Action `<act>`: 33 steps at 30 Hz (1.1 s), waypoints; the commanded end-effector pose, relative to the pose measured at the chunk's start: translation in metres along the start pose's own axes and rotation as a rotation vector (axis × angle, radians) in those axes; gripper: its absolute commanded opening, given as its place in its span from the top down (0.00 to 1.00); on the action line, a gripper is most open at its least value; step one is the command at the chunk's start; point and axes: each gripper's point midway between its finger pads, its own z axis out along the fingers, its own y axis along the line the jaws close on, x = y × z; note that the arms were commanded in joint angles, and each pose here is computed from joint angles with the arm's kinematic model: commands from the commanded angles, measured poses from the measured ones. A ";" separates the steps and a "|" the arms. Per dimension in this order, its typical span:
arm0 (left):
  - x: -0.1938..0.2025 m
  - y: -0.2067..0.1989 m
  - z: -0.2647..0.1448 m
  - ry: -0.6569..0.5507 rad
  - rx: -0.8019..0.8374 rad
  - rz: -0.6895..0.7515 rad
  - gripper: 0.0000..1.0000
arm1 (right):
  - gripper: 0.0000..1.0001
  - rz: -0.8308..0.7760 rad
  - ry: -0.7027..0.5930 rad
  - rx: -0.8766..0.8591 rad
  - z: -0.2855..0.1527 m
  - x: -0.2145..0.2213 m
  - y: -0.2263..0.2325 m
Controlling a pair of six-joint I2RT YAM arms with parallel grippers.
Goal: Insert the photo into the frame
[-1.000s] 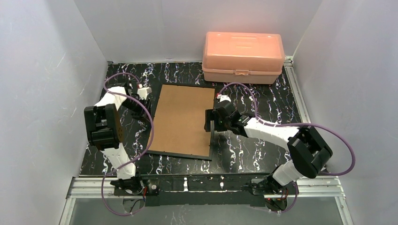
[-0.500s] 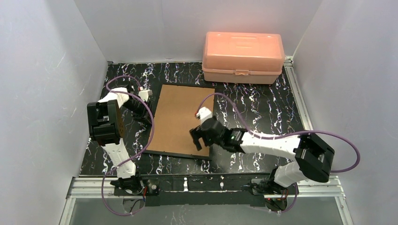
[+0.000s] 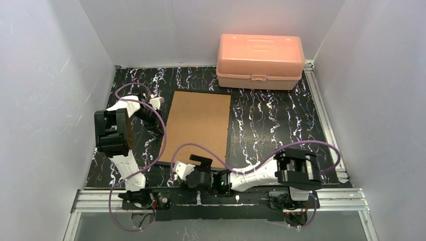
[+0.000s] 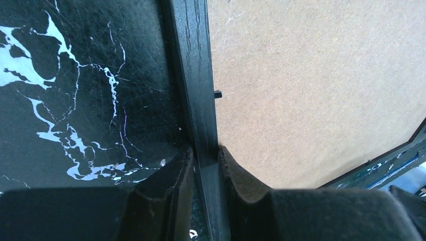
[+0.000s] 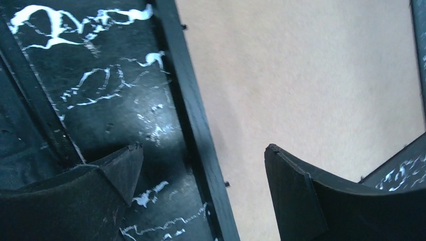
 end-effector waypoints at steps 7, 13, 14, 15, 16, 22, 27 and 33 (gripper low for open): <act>-0.004 -0.029 -0.036 -0.047 0.020 -0.006 1.00 | 0.01 -0.202 -0.143 0.146 0.011 -0.046 0.010; -0.007 -0.037 -0.048 -0.069 0.032 0.000 1.00 | 0.01 -0.284 -0.149 0.182 0.019 -0.047 0.018; -0.007 -0.038 -0.048 -0.070 0.032 -0.002 1.00 | 0.01 -0.294 -0.151 0.188 0.020 -0.047 0.019; -0.007 -0.038 -0.049 -0.072 0.033 -0.001 1.00 | 0.01 -0.305 -0.154 0.192 0.021 -0.048 0.019; -0.007 -0.039 -0.050 -0.073 0.034 -0.001 1.00 | 0.01 -0.313 -0.156 0.197 0.022 -0.048 0.020; -0.007 -0.039 -0.052 -0.070 0.031 0.002 1.00 | 0.01 -0.385 -0.133 0.264 0.033 -0.040 0.021; -0.008 -0.041 -0.055 -0.072 0.032 0.004 1.00 | 0.01 -0.456 -0.106 0.342 0.043 -0.031 0.018; -0.006 -0.044 -0.061 -0.075 0.031 0.015 1.00 | 0.03 -0.537 -0.101 0.421 0.049 -0.028 0.013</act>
